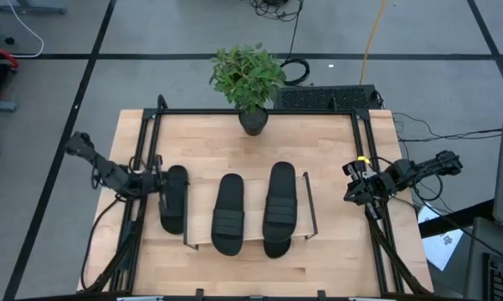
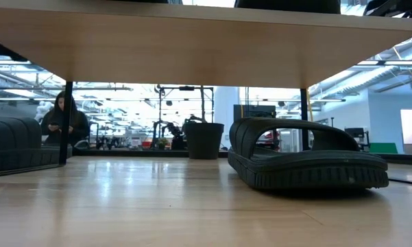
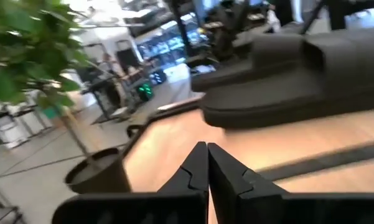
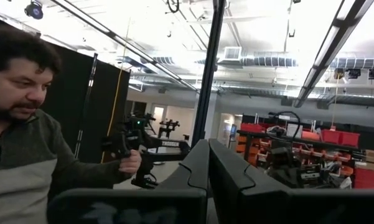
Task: Pick and place slides into the shelf
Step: Put the black slipper under the shelf
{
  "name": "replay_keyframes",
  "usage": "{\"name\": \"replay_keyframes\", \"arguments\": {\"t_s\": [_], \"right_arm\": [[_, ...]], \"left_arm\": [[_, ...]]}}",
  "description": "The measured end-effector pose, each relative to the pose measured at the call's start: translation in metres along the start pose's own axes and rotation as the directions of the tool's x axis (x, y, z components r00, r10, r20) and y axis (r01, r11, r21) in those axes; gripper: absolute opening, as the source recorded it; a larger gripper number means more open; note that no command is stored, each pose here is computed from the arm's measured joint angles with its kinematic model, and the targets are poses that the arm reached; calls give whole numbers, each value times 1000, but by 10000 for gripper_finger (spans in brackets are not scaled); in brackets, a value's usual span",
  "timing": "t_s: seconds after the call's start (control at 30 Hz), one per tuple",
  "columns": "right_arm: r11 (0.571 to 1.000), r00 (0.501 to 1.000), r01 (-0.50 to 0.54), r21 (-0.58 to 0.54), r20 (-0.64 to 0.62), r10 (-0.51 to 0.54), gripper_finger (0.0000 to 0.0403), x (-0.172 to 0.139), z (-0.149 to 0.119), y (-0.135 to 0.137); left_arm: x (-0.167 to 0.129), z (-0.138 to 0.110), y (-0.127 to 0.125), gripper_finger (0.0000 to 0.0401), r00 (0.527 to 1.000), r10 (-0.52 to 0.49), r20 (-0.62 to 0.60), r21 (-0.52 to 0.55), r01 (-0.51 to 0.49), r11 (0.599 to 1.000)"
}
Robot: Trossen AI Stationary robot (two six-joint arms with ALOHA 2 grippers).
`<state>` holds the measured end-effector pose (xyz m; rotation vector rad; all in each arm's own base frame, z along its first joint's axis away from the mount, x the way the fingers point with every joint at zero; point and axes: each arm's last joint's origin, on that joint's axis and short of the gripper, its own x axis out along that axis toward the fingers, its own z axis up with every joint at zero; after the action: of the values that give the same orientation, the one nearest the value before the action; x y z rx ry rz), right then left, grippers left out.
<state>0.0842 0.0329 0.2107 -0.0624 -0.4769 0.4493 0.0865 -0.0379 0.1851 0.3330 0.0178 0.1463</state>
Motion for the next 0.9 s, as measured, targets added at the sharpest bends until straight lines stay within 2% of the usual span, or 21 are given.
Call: {"name": "replay_keyframes", "arguments": {"t_s": [0.17, 0.33, 0.43, 0.53, 0.63, 0.77, 0.83, 0.9], "right_arm": [[1000, 1000, 0, -8, -1, 0, 0, 0, 0, 0], [1000, 1000, 1, -9, 0, -1, 0, 0, 0, 0], [1000, 1000, 2, -10, 7, -2, 0, 0, 1, 0], [1000, 1000, 3, -10, 10, -3, 0, 0, 1, 0], [1000, 1000, 15, 8, 10, -15, 0, 0, 1, -1], [998, 998, 55, 38, 13, -56, 0, 0, 2, -2], [997, 998, 59, 45, 12, -59, 0, 0, 2, -2], [997, 998, 59, 48, 12, -59, 0, 0, 2, -2]], "left_arm": [[6, -12, 5, 4, 989, 138, -48, -17, -139, 990], [9, -12, 10, 4, 984, 172, -36, -94, -175, 980], [9, -5, 10, 7, 994, 104, 40, -119, -99, 988], [7, 5, 9, 6, 986, 20, 166, -112, -1, 994], [5, 12, 9, 2, 978, 2, 208, -52, 9, 999], [-1, 28, 17, 3, 976, 97, 196, 35, -106, 994], [-3, 32, 22, 8, 968, 212, 131, 86, -224, 971], [-5, 35, 29, 14, 932, 361, 45, 95, -363, 927]]}}
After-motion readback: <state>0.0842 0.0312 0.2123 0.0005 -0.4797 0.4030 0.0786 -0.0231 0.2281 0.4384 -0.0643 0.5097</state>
